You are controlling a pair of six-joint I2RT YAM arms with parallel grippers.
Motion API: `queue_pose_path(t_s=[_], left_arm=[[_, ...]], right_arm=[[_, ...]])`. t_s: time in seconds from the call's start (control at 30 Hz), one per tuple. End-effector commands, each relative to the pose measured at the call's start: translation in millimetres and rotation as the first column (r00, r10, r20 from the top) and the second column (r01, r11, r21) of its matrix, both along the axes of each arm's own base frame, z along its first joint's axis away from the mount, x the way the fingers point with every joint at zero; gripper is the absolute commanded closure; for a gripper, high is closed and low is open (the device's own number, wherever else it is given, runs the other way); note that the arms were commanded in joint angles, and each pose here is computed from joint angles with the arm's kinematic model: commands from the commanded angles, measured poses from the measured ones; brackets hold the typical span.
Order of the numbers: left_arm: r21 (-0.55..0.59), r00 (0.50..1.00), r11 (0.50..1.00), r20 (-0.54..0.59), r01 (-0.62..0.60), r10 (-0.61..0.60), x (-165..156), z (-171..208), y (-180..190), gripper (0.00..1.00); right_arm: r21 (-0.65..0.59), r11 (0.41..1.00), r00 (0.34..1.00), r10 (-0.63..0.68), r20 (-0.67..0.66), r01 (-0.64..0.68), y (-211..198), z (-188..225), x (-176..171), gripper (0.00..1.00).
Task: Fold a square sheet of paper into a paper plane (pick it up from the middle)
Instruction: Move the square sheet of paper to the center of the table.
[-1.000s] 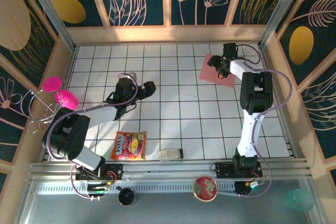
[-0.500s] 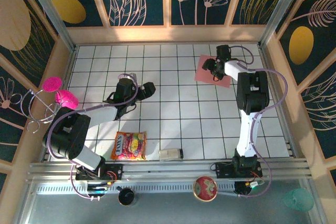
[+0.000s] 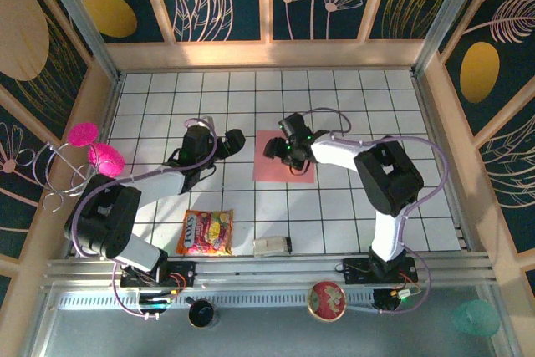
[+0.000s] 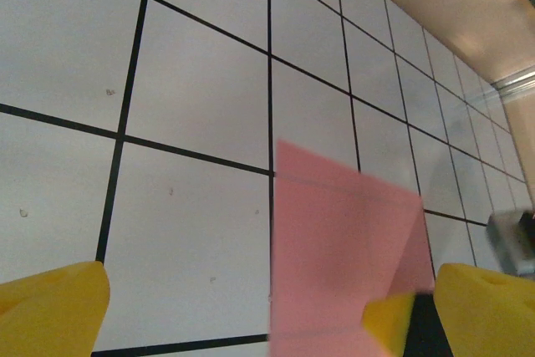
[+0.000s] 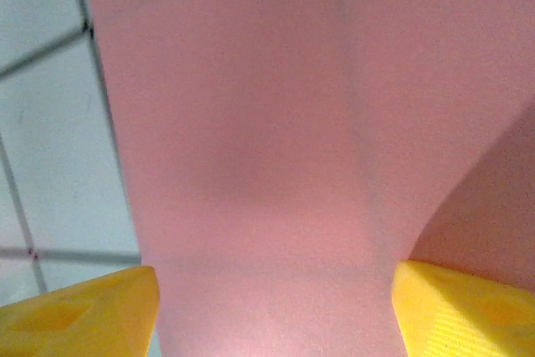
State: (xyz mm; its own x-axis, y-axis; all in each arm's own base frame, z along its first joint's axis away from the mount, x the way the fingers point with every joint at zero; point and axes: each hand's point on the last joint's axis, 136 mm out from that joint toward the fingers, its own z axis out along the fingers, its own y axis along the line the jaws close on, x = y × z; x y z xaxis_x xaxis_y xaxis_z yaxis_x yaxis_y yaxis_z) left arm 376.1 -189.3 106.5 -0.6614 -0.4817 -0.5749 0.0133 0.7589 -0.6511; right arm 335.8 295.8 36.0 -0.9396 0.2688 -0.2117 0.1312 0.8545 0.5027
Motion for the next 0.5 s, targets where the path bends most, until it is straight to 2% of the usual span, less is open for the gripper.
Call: queue_pose_path(t_s=[0.0, 0.13, 0.2, 0.37, 0.47], left_arm=[[-0.052, 0.999, 0.998, 0.032, -0.020, 0.021, 1.6, 17.2, 2.2, 0.01], [-0.029, 0.999, 1.000, -0.034, -0.005, 0.004, -1.6, 17.0, 0.0, 0.05], [-0.022, 0.997, 1.000, -0.076, -0.006, 0.004, -3.8, 14.1, -0.4, 0.08], [-0.098, 0.988, 0.994, -0.136, 0.054, -0.068, -6.8, 10.2, -23.9, 0.18], [-0.141, 0.977, 0.984, -0.167, 0.106, -0.130, -8.3, 4.6, -46.0, 0.23]], right_arm=[[0.141, 0.986, 0.996, -0.087, -0.038, 0.091, 10.4, 25.3, -2.7, 0.26], [0.230, 0.971, 0.990, -0.092, 0.104, 0.066, 1.6, 82.9, 19.7, 0.26], [0.225, 0.972, 0.982, -0.108, 0.152, 0.072, -15.6, 96.0, 29.4, 0.26], [0.147, 0.978, 0.981, -0.162, 0.109, 0.145, -74.1, 70.3, 40.5, 0.28], [0.121, 0.984, 0.985, -0.141, 0.094, 0.129, -84.5, 61.1, 38.8, 0.30]])
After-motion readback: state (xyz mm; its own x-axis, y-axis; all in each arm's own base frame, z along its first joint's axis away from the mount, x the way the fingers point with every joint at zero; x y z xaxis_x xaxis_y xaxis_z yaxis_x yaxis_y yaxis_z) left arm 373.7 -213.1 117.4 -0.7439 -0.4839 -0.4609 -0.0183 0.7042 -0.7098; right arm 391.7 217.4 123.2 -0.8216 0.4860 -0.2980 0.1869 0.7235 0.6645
